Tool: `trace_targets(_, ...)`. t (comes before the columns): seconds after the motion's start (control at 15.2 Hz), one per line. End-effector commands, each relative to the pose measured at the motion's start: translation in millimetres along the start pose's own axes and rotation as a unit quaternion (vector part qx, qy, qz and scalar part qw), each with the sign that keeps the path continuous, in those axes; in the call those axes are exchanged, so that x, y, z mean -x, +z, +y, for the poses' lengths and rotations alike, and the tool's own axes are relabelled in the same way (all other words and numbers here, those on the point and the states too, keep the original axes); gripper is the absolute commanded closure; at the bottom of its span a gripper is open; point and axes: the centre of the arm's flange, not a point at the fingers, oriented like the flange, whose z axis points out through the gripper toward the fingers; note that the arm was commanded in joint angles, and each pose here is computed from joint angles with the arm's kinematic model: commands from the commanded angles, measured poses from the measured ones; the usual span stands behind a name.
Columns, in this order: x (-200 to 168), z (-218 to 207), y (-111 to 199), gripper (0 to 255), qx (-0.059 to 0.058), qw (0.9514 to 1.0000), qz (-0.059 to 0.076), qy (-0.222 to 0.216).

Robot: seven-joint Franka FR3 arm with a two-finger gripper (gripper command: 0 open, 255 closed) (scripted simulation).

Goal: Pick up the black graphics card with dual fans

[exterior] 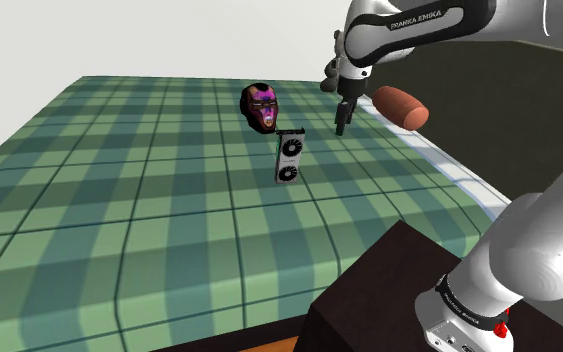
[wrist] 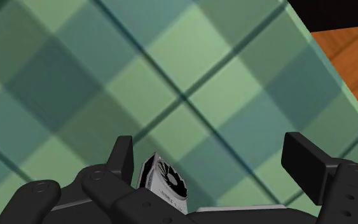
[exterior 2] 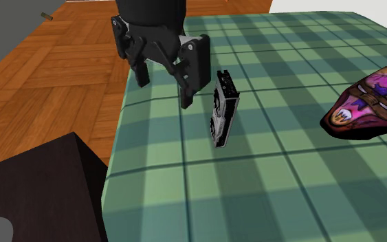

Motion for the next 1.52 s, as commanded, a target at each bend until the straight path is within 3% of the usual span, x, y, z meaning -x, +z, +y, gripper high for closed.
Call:
trace_targets(0.0,-22.7,10.0,6.4,0,0.000,0.9996,-0.002,-0.030)
trace_targets(0.4,-94.6,35.2,32.1,0,0.000,0.9936,-0.007,-0.113)
trace_targets(0.79,-169.4,48.2,58.5,0,0.001,0.9806,-0.011,-0.196)
trace_targets(1.45,-172.9,47.0,98.5,0,0.001,0.9805,-0.011,-0.196)
